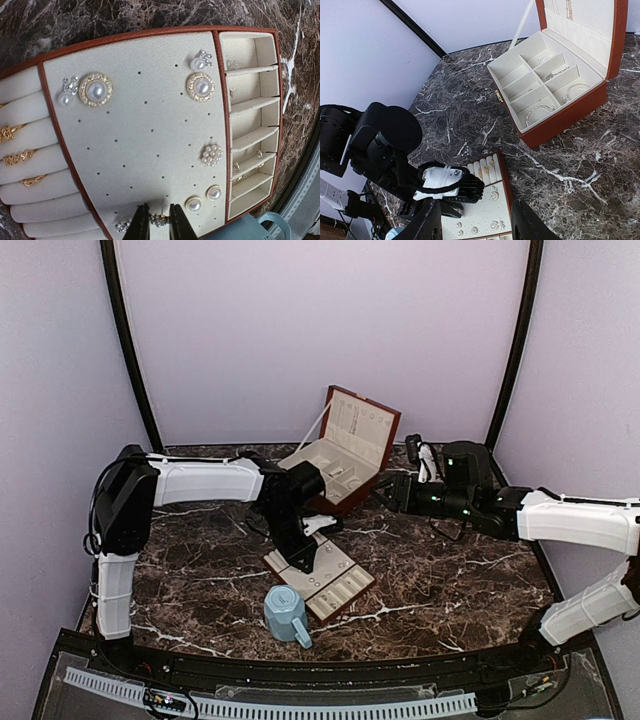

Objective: Organize the mixed jewelry
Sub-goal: Insert the earring into the earring holder.

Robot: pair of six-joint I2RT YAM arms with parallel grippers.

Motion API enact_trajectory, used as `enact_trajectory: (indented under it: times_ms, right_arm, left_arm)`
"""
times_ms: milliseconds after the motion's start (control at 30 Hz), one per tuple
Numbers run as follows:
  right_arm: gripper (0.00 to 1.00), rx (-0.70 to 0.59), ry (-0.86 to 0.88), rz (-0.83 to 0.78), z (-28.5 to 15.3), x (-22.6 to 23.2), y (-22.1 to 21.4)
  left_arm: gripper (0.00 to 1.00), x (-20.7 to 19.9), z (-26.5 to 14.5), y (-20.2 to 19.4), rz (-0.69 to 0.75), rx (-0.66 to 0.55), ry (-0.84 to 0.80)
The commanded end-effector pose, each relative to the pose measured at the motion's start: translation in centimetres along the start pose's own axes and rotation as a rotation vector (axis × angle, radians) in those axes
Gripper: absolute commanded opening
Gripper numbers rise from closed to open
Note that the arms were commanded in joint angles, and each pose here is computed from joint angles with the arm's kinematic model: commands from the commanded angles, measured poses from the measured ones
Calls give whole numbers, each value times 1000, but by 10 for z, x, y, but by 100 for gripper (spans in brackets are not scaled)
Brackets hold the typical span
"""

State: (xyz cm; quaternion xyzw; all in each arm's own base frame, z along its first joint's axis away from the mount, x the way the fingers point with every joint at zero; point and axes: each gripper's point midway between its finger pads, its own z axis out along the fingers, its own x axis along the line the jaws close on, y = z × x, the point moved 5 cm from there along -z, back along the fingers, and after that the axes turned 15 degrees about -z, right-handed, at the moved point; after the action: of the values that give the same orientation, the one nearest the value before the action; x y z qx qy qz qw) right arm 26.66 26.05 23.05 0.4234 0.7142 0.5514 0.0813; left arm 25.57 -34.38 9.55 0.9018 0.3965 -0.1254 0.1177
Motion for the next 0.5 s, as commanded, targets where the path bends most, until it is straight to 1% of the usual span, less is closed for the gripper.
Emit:
enact_trajectory:
  times_ms: [0, 467]
  right_arm:
    - [49, -28, -6, -12, -2, -2, 4]
    - [49, -27, -5, -14, -3, -1, 3]
  left_arm:
    - [2, -2, -4, 0, 20, 20, 16]
    - [2, -8, 1, 0, 41, 33, 13]
